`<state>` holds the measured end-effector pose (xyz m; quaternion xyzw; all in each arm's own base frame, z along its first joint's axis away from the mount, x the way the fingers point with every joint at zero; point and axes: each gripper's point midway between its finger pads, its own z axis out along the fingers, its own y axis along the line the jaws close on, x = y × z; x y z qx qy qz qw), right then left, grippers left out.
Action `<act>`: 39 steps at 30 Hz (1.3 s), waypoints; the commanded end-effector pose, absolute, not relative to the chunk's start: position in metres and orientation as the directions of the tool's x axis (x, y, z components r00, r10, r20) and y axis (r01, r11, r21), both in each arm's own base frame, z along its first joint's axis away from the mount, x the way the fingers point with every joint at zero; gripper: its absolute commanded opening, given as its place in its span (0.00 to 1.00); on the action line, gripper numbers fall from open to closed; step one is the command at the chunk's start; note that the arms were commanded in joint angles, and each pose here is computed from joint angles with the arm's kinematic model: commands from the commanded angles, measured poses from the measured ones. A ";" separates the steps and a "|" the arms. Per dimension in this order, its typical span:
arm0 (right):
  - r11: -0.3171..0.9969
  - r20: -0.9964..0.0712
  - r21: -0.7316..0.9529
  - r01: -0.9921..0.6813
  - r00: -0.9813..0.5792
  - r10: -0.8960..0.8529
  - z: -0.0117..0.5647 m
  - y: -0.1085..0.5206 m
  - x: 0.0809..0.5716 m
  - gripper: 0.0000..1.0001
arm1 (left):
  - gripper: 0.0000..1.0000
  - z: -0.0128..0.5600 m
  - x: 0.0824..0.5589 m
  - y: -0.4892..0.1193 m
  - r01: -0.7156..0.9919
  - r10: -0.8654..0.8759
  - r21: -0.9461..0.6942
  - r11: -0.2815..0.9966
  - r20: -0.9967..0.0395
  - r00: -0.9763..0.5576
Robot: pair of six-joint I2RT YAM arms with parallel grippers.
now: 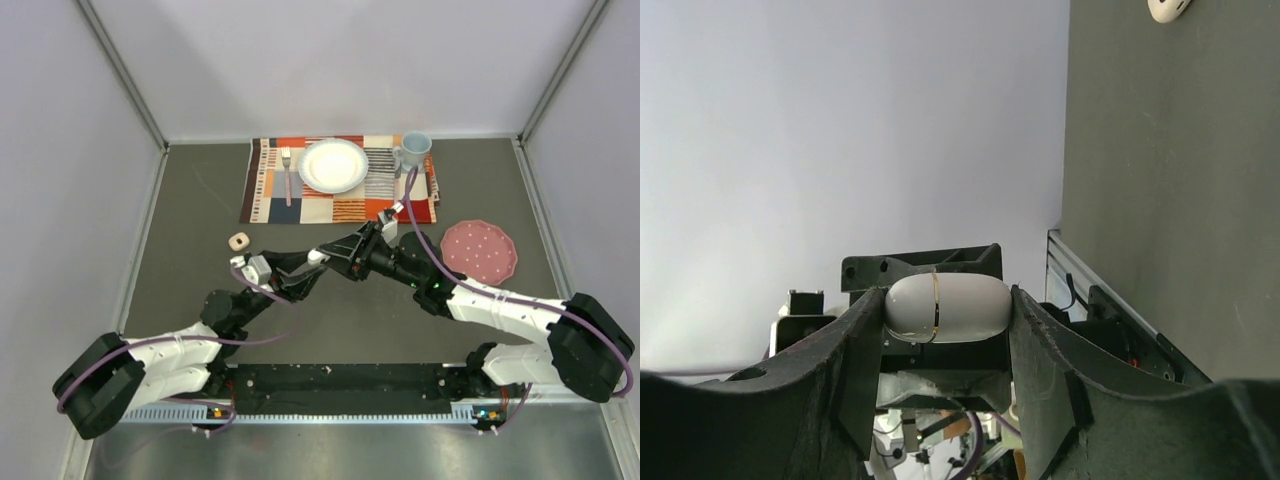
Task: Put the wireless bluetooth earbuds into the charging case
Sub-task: Pass from the left arm to the right, then pass from the right arm to the left
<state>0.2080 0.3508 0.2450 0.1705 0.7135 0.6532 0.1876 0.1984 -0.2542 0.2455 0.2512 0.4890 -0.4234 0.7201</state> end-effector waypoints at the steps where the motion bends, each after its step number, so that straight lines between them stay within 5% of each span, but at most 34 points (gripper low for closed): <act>1: 0.001 -0.086 0.995 -0.099 -0.866 0.493 0.286 0.353 0.207 0.27 | 0.51 0.295 0.187 -0.253 0.878 -0.480 -0.010 0.478 -0.840 0.252; 39: -0.002 -0.065 0.997 -0.076 -0.870 0.489 0.281 0.355 0.207 0.27 | 0.55 0.305 0.186 -0.225 0.794 -0.505 0.023 0.607 -0.761 0.408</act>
